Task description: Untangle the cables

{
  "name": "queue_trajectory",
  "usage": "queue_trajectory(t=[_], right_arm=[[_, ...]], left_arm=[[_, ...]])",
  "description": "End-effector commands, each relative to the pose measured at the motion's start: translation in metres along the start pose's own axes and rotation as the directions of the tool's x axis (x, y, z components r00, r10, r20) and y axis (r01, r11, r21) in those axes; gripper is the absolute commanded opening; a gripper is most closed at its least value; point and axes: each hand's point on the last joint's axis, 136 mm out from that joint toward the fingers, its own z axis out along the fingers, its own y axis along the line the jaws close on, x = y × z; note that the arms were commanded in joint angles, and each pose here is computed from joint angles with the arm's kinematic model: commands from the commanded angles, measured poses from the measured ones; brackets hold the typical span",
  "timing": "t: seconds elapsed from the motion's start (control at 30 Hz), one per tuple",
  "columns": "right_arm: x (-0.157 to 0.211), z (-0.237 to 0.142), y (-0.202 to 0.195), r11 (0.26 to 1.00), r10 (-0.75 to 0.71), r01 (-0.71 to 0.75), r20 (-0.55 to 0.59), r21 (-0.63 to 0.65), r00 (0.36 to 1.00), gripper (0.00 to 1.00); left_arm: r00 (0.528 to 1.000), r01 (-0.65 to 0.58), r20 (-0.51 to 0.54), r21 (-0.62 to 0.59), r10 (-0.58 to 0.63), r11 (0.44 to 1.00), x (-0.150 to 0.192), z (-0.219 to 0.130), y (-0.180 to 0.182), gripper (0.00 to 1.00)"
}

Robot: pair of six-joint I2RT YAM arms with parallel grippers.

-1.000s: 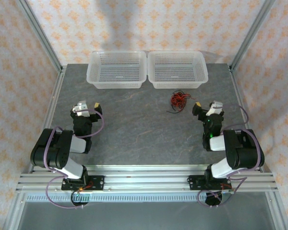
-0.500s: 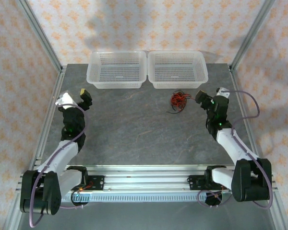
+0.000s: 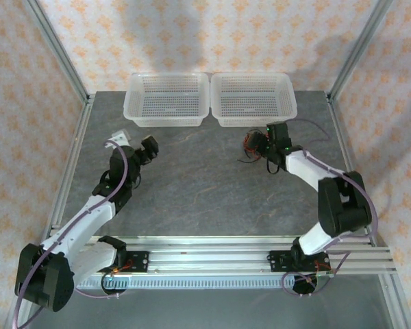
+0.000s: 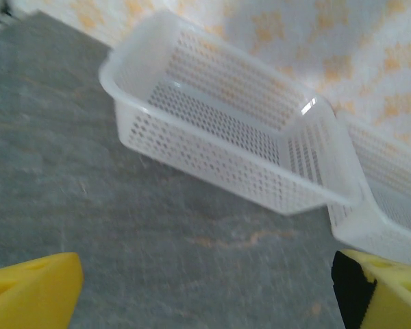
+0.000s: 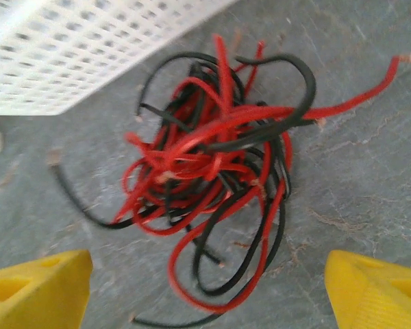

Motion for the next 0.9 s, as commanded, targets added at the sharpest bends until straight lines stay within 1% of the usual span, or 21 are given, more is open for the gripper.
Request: queue_trajectory(t=[0.0, 0.13, 0.17, 0.2, 0.27, 0.3, 0.37, 0.4, 0.43, 0.53, 0.6, 0.73, 0.8, 0.87], right_arm=[[-0.015, 0.016, 0.002, 0.998, 0.059, -0.060, 0.044, 0.022, 0.997, 0.85], [-0.015, 0.037, -0.001, 0.997, 0.070, -0.071, 0.052, 0.034, 0.996, 0.79], [-0.014, 0.040, -0.003, 0.997, 0.069, -0.071, 0.054, 0.040, 0.996, 0.74], [-0.014, 0.042, -0.005, 0.997, 0.067, -0.070, 0.060, 0.045, 0.996, 0.68], [-0.011, 0.045, -0.009, 0.997, 0.054, -0.058, 0.069, 0.048, 0.996, 0.49], [-0.009, 0.047, -0.010, 0.998, 0.044, -0.047, 0.070, 0.043, 0.997, 0.38], [-0.005, 0.046, -0.011, 0.999, 0.017, -0.019, 0.070, 0.030, 0.997, 0.12], [-0.003, 0.045, -0.010, 1.000, -0.003, 0.002, 0.070, 0.019, 0.998, 0.03], [-0.001, 0.042, -0.010, 1.000, -0.024, 0.024, 0.071, 0.005, 0.997, 0.00], [0.010, 0.026, -0.004, 0.990, -0.120, 0.124, 0.065, -0.062, 0.991, 0.00], [0.023, 0.012, 0.006, 0.967, -0.202, 0.206, 0.043, -0.149, 0.978, 0.00], [0.069, -0.025, 0.039, 0.862, -0.355, 0.315, -0.029, -0.397, 0.934, 0.00], [0.095, -0.042, 0.052, 0.807, -0.412, 0.332, -0.062, -0.489, 0.909, 0.00], [0.119, -0.055, 0.059, 0.766, -0.449, 0.331, -0.091, -0.552, 0.889, 0.00]], left_arm=[[0.997, -0.005, -0.080, 0.017, 0.007, 1.000, 0.019, -0.003, -0.014, 0.94], [0.993, -0.037, -0.114, 0.035, 0.041, 0.999, 0.035, -0.006, -0.026, 0.94], [0.992, -0.042, -0.121, 0.038, 0.047, 0.998, 0.039, -0.007, -0.027, 0.95], [0.991, -0.045, -0.125, 0.044, 0.050, 0.998, 0.042, -0.007, -0.029, 0.95], [0.989, -0.051, -0.138, 0.057, 0.059, 0.997, 0.049, -0.008, -0.033, 0.95], [0.988, -0.055, -0.143, 0.065, 0.064, 0.996, 0.051, -0.008, -0.036, 0.95], [0.985, -0.061, -0.154, 0.083, 0.073, 0.995, 0.056, -0.009, -0.041, 0.95], [0.985, -0.061, -0.155, 0.092, 0.075, 0.994, 0.057, -0.010, -0.045, 0.95], [0.984, -0.064, -0.158, 0.100, 0.080, 0.993, 0.058, -0.010, -0.048, 0.95], [0.982, -0.070, -0.165, 0.125, 0.090, 0.990, 0.057, -0.013, -0.058, 0.95], [0.980, -0.076, -0.175, 0.139, 0.100, 0.987, 0.056, -0.014, -0.064, 0.95], [0.970, -0.081, -0.212, 0.181, 0.120, 0.980, 0.060, -0.016, -0.078, 0.95], [0.964, -0.076, -0.233, 0.211, 0.125, 0.975, 0.063, -0.017, -0.087, 0.95], [0.957, -0.072, -0.257, 0.241, 0.135, 0.968, 0.069, -0.017, -0.095, 0.95]])
